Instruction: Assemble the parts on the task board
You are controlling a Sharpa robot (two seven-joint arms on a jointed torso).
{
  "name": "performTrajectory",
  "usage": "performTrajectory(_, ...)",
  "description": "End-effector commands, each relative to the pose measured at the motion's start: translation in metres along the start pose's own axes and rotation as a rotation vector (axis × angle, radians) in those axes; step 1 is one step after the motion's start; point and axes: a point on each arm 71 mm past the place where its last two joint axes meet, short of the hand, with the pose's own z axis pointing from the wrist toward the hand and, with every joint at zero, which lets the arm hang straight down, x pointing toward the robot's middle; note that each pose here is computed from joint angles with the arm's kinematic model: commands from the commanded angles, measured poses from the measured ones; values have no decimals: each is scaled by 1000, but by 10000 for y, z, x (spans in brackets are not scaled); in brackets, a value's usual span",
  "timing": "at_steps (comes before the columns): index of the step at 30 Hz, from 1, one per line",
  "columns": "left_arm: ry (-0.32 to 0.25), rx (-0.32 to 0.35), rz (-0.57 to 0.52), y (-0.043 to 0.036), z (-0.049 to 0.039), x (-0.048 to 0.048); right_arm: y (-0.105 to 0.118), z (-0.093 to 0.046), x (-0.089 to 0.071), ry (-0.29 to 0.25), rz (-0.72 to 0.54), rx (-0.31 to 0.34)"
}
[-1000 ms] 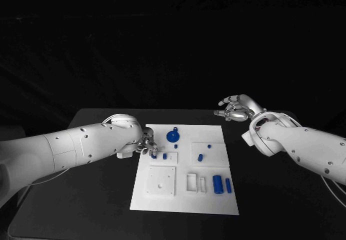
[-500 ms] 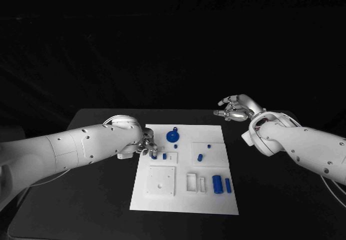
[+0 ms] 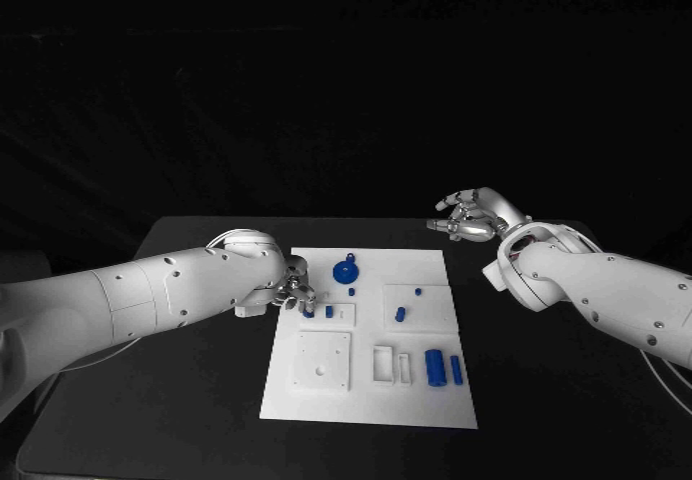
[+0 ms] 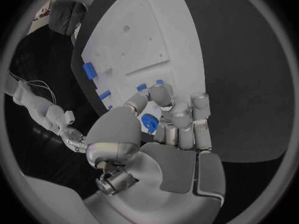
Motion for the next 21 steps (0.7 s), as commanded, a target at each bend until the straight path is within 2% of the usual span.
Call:
performTrajectory(1, 17, 14, 14, -31, 4, 14, 13, 0, 13, 8, -1, -13)
performTrajectory(21, 10, 19, 11, -60, 43, 29, 21, -2, 20, 11, 1, -14)
